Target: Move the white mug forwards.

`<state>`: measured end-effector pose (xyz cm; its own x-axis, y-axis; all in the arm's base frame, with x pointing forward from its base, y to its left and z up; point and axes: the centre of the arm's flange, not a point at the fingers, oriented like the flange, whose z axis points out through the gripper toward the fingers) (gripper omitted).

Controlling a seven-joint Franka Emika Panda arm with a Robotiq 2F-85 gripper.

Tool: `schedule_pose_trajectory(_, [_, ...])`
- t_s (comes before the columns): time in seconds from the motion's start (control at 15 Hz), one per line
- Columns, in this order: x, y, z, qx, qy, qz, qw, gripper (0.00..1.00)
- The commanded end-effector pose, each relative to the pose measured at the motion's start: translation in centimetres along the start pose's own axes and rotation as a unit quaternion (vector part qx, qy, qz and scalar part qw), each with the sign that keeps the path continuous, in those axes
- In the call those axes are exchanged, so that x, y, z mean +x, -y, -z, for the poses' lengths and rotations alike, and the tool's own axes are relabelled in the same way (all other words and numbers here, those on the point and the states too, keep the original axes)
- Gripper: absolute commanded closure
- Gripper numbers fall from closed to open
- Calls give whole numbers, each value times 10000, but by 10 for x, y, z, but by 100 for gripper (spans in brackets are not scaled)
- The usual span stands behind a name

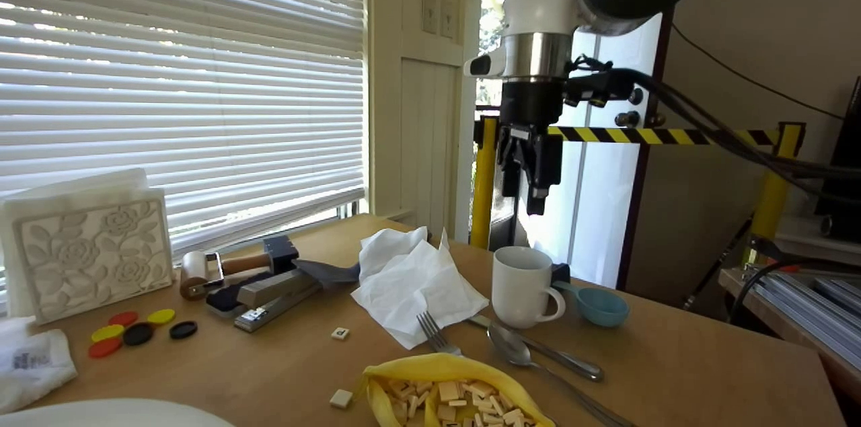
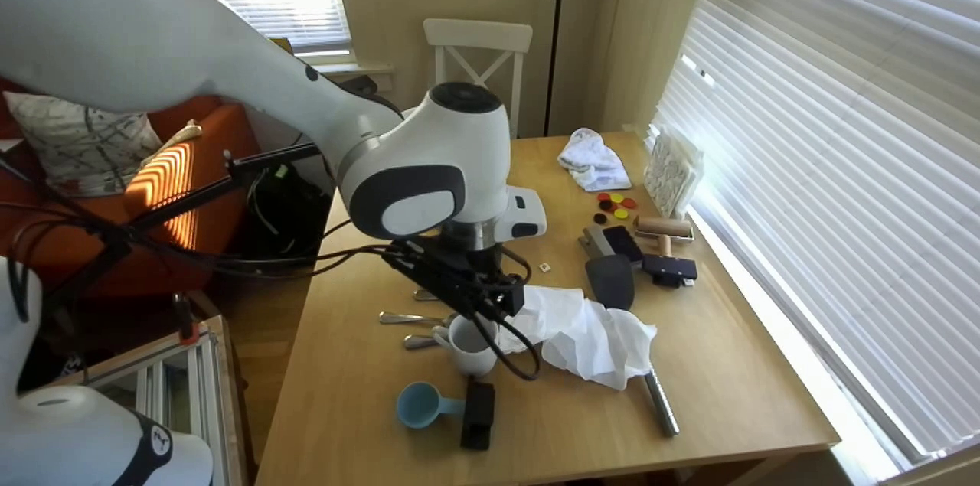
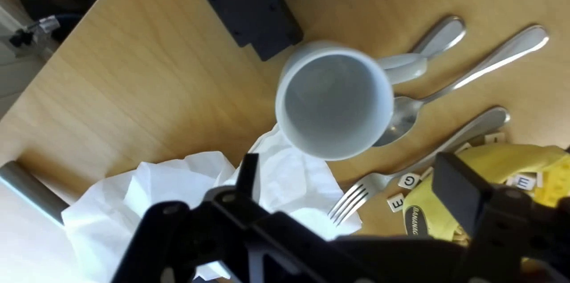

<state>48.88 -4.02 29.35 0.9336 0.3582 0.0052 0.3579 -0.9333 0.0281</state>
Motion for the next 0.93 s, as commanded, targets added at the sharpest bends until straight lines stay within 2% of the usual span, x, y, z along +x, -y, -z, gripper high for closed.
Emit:
schedule_pose_trajectory(0.0, [-34,37,42,483,-22,-889,9949,0])
schedule_pose_trajectory(0.13, [-47,55,53,811,-108,-1307,9880,0])
schedule_pose_trajectory(0.27, [-62,74,56,968,-97,-1813,9786,0])
schedule_pose_trajectory(0.4, [-79,90,55,949,-154,-2326,9678,0])
schedule_pose_trajectory(0.6, [-98,120,54,999,-168,-3067,9464,0])
schedule_pose_trajectory(0.67, [-73,91,46,959,28,-2624,9602,0])
schedule_pose_trajectory(0.87, [-77,96,46,951,15,-2646,9596,0])
